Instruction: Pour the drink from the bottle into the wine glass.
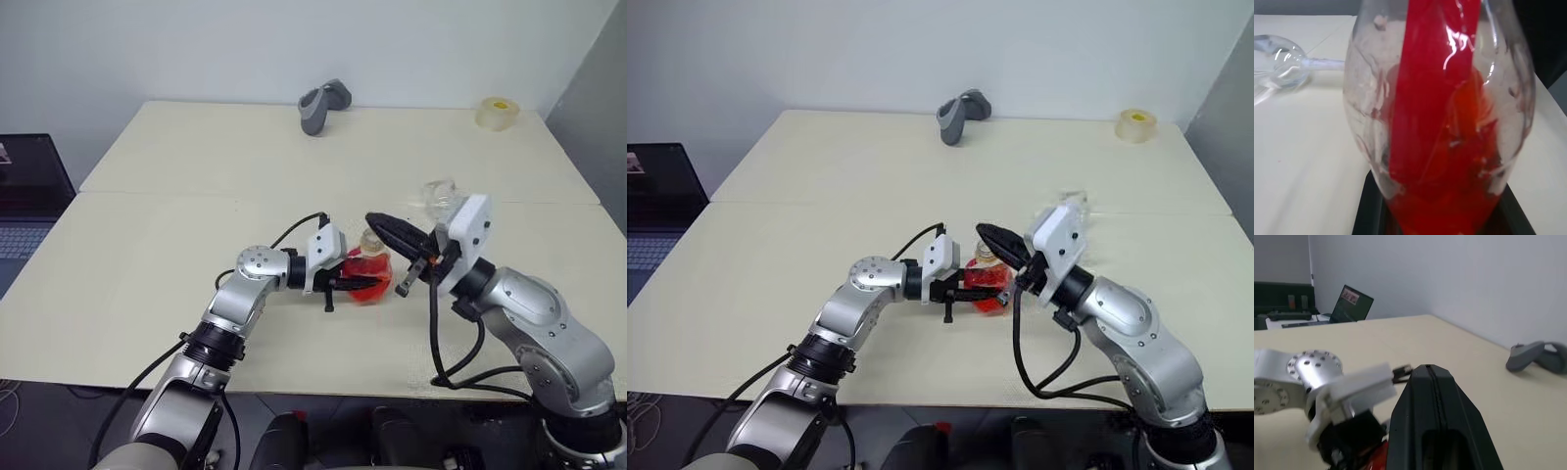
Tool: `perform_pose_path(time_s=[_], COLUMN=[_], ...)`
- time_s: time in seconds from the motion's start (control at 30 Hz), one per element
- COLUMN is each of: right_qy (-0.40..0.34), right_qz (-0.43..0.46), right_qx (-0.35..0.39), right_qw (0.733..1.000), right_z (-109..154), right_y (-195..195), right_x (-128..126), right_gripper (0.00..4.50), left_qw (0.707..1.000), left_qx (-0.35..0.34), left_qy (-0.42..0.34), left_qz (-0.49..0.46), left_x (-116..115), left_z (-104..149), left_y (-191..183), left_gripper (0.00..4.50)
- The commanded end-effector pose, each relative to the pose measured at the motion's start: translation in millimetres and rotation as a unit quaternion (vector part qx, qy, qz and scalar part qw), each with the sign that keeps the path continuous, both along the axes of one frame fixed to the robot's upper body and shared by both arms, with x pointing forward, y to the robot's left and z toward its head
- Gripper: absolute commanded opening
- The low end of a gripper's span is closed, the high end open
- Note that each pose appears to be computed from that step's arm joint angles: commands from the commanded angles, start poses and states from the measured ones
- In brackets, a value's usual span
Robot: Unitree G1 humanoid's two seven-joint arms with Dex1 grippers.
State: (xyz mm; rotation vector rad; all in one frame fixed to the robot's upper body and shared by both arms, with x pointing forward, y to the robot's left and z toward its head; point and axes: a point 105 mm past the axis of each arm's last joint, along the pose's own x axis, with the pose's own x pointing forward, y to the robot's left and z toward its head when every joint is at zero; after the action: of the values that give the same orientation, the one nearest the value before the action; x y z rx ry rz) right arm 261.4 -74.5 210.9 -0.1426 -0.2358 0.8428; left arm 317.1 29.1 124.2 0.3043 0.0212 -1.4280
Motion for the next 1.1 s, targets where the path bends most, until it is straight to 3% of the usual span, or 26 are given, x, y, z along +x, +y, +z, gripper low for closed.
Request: perform_pose_path(time_s=[0.03, 0.13, 0.37, 0.83, 1.1], right_qy=[0.025, 0.042, 0.032, 0.05, 0.059], right_qz=[-0.022, -0.006, -0.024, 0.023, 0.05], right_qx=[0.03, -0.007, -0.02, -0.048, -0.048], right_qw=[0.999, 0.999, 0.999, 0.997, 0.996], right_z=[-0.1, -9.6, -5.1, -17.5, -14.2], right_y=[-16.0, -19.5, -24.9, -9.5, -5.0], right_x=[-9.0, -12.1, 2.7, -10.1, -16.5], right_gripper=[0.0, 0.0, 0.0, 0.0, 0.0], left_qw=[0.998, 0.996, 0.992, 0.983, 0.961], left_qx=[-0.046, -0.058, -0.063, -0.072, -0.095], left_qy=[-0.029, -0.03, -0.044, -0.064, -0.096], left_qz=[0.019, 0.056, 0.095, 0.157, 0.243], left_x=[3.8, 15.9, 29.8, 48.5, 74.2], left_z=[31.8, 31.0, 32.9, 37.4, 47.4], left_y=[7.2, 12.4, 19.5, 33.7, 52.4], left_gripper=[0.71, 0.71, 0.71, 0.71, 0.71])
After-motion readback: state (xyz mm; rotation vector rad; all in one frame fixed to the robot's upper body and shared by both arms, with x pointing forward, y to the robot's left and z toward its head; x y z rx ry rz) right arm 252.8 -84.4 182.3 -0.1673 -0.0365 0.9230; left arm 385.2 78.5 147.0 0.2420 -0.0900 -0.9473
